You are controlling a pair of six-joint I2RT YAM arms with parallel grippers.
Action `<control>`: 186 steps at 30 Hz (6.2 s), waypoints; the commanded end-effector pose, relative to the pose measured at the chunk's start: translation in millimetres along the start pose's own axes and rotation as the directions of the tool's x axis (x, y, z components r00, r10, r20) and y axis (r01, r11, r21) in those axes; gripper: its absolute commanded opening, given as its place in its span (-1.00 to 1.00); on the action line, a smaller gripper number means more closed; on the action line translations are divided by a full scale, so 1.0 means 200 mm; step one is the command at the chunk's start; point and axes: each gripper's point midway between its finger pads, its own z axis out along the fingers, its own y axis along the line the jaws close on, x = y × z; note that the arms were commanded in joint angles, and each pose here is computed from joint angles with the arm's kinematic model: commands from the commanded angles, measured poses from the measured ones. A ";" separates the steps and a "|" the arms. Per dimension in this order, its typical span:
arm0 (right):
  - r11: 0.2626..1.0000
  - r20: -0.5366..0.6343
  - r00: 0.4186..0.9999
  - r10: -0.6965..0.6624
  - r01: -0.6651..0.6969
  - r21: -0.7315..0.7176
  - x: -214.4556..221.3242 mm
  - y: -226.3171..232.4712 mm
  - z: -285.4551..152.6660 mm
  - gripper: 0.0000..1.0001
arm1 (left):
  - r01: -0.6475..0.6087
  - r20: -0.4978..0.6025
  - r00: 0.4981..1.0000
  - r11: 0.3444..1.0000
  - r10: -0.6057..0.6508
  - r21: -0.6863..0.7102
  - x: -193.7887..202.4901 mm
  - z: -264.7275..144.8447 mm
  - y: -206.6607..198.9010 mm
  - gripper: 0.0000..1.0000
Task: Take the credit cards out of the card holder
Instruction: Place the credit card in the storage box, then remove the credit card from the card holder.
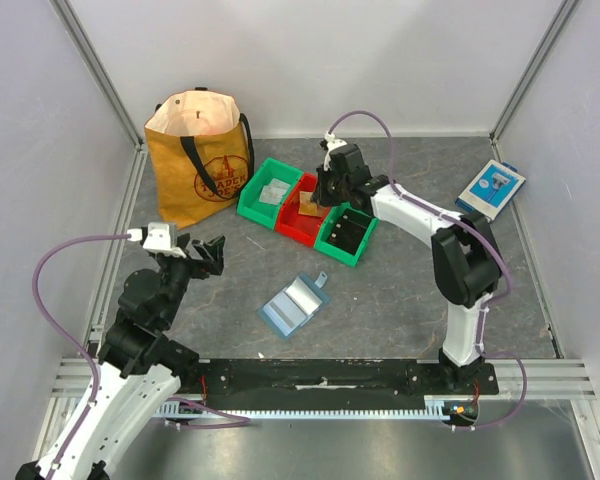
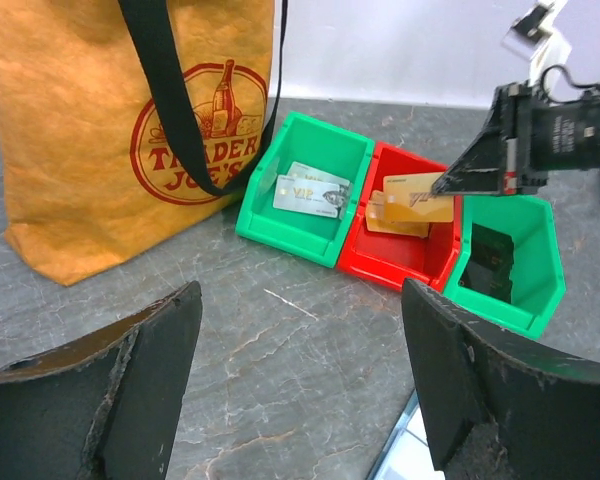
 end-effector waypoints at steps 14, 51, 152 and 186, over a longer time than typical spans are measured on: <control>0.975 0.059 0.979 0.195 -0.200 0.099 -0.06 -0.08 0.18 0.03 | -0.012 0.056 0.998 1.000 0.012 0.003 -0.07 0.01 0.00 0.75; 0.851 0.141 0.889 -0.436 0.458 -0.257 0.80 0.49 -0.60 0.62 | 0.064 -0.115 0.991 0.998 -0.065 -0.006 0.16 -0.05 0.00 0.75; 0.941 0.266 0.964 0.012 0.079 -0.329 0.96 0.38 -0.68 0.13 | 0.571 -0.675 0.654 0.809 -0.342 0.143 0.98 0.23 -0.97 0.17; 0.872 -0.084 0.980 0.179 -0.197 -0.448 1.04 0.53 -0.29 -0.14 | 0.565 -0.658 0.671 0.811 -0.342 0.155 1.06 -0.06 -0.61 0.26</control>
